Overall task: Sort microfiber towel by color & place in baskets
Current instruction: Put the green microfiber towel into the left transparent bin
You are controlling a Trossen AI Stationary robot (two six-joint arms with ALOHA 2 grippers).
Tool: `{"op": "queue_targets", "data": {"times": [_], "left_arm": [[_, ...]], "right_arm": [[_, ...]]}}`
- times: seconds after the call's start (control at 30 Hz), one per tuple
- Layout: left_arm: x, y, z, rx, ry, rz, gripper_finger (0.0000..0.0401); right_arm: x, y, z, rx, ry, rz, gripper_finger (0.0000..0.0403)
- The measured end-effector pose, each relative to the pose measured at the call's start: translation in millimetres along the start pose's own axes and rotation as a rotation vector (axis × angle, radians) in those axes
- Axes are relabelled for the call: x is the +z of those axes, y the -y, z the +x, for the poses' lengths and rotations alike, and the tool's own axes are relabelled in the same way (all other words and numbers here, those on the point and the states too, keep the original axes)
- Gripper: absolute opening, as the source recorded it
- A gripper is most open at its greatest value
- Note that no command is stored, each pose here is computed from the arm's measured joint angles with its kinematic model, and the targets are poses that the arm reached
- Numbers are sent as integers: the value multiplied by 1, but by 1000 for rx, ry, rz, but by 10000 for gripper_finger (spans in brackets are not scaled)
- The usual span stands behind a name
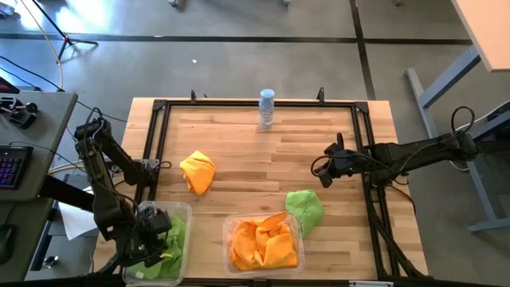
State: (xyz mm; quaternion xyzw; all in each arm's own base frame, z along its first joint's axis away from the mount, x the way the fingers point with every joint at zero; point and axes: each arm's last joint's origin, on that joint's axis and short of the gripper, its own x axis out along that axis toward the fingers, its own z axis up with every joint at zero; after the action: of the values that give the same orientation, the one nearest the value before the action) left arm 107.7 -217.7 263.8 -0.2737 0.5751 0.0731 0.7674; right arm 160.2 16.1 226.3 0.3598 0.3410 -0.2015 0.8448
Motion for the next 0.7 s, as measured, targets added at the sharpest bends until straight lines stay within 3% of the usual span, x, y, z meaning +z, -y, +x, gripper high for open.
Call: {"op": "queue_targets", "data": {"times": [0.1, 0.27, 0.57, 0.7], "left_arm": [[1, -1, 0, 9, 34, -59, 131], [1, -7, 0, 70, 35, -49, 144], [1, -18, -2, 183, 21, 31, 236], [0, -17, -2, 175, -18, 15, 269]], "right_arm": [[1, -1, 0, 8, 6, 43, 0], [1, -1, 0, 14, 10, 94, 0], [1, -1, 0, 10, 16, 156, 0], [2, -1, 0, 0, 32, 162, 0]]}}
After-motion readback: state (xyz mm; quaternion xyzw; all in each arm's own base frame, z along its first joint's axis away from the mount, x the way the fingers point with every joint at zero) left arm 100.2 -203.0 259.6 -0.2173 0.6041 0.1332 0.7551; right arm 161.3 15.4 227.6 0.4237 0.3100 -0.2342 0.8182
